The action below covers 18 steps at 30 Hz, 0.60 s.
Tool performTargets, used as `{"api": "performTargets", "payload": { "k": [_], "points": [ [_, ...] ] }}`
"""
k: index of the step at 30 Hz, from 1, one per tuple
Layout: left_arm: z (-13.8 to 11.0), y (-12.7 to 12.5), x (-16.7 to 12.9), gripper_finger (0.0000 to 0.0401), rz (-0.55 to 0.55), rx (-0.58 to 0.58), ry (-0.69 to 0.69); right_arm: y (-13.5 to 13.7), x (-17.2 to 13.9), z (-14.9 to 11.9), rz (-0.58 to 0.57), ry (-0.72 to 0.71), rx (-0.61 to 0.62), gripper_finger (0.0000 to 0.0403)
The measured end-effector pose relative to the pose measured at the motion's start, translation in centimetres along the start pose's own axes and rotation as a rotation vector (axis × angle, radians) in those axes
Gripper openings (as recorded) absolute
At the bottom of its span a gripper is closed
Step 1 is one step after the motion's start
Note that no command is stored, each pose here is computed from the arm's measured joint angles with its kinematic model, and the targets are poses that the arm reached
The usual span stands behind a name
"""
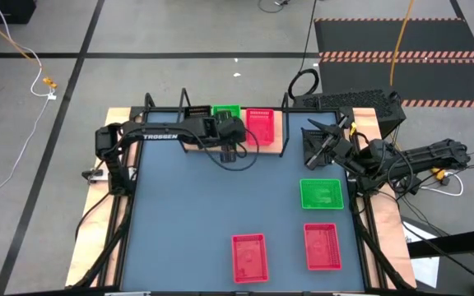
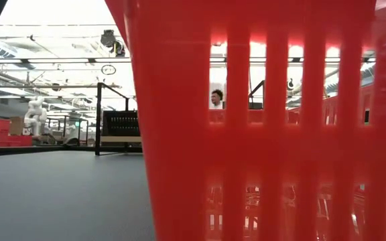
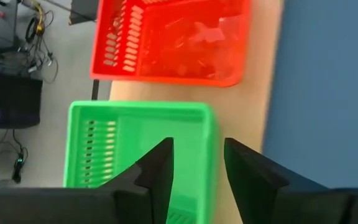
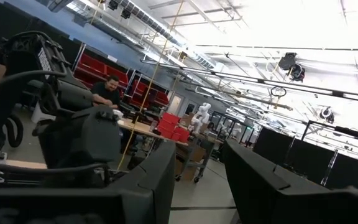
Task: Stack baskets on shelf by color
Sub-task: Stack the left red bin on top of the red bin on the shelf
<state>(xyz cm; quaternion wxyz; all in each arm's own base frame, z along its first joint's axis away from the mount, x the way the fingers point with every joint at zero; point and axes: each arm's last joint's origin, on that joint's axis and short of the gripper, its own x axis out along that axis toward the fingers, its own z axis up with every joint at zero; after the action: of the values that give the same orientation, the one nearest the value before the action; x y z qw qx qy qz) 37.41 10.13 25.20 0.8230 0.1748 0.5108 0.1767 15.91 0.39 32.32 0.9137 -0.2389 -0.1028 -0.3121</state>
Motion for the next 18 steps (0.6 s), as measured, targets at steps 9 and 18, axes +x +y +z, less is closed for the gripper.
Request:
{"api": "performTargets", "payload": {
  "k": [9,18],
  "points": [
    [0.8,-1.0,-2.1,0.0143,-0.008,-0.049,-0.066,0.0,0.0,0.0,0.001,-0.001,0.028,0.0130],
    [0.5,-5.2,-2.4,0.0155,-0.153,-0.212,-0.057,0.4,0.2,-0.2,0.028,-0.005,0.019,0.0130]
  ]
}}
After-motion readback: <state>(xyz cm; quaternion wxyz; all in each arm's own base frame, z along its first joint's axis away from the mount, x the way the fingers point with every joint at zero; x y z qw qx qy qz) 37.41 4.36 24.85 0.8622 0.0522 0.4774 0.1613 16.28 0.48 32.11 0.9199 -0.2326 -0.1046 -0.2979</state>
